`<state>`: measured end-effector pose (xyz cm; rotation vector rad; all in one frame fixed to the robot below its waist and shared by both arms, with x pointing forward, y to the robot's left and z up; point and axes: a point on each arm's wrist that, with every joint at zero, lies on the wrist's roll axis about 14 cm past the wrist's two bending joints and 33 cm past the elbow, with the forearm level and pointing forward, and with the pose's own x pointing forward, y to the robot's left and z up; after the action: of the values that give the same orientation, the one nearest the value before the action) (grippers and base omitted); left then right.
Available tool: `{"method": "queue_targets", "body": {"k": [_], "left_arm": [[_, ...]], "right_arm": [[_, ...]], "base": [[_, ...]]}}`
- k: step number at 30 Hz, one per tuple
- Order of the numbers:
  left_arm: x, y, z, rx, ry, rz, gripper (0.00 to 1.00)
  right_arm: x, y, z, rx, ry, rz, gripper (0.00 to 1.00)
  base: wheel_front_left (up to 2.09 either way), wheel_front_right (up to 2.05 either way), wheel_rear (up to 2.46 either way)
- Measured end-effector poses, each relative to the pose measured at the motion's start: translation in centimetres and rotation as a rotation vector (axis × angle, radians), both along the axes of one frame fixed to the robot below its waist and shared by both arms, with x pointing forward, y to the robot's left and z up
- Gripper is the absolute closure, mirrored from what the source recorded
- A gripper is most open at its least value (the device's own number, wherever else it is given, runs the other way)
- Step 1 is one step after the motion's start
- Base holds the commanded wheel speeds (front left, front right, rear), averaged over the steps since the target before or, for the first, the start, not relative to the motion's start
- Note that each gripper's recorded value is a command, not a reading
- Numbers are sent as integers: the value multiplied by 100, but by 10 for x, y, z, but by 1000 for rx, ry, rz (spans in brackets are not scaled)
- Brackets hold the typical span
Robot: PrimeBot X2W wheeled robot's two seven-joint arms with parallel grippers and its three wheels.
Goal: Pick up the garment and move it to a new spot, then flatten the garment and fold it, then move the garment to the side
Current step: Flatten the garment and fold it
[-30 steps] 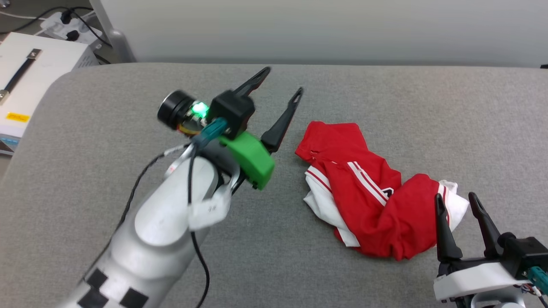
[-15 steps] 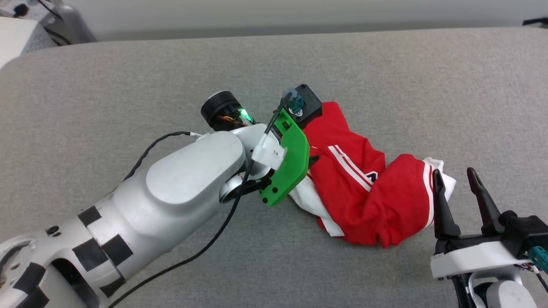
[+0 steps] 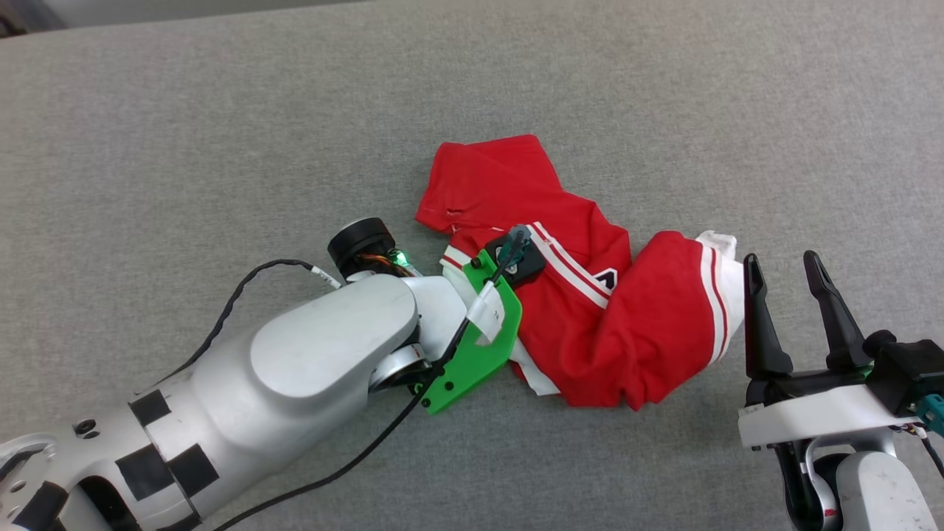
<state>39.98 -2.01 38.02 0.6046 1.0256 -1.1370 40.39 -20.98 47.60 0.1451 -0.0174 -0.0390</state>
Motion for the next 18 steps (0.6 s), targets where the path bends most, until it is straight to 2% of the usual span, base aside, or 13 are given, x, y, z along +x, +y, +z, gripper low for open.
{"method": "queue_targets", "body": {"k": [9, 10, 11, 18], "left_arm": [[7, -4, -21, -2, 43, -1, 0], [8, -5, -21, -7, 43, 0, 93], [9, -6, -20, -17, 39, 4, 100], [16, -14, -4, -121, -54, 21, 100]], "right_arm": [[2, -9, -14, -11, 39, -26, 0], [2, -10, -14, -11, 42, -26, 0], [3, -9, -15, -11, 43, -26, 0], [5, -3, -10, -7, 25, -8, 0]], "base": [[0, 0, 0], [0, 0, 0], [0, 0, 0], [0, 0, 0]]}}
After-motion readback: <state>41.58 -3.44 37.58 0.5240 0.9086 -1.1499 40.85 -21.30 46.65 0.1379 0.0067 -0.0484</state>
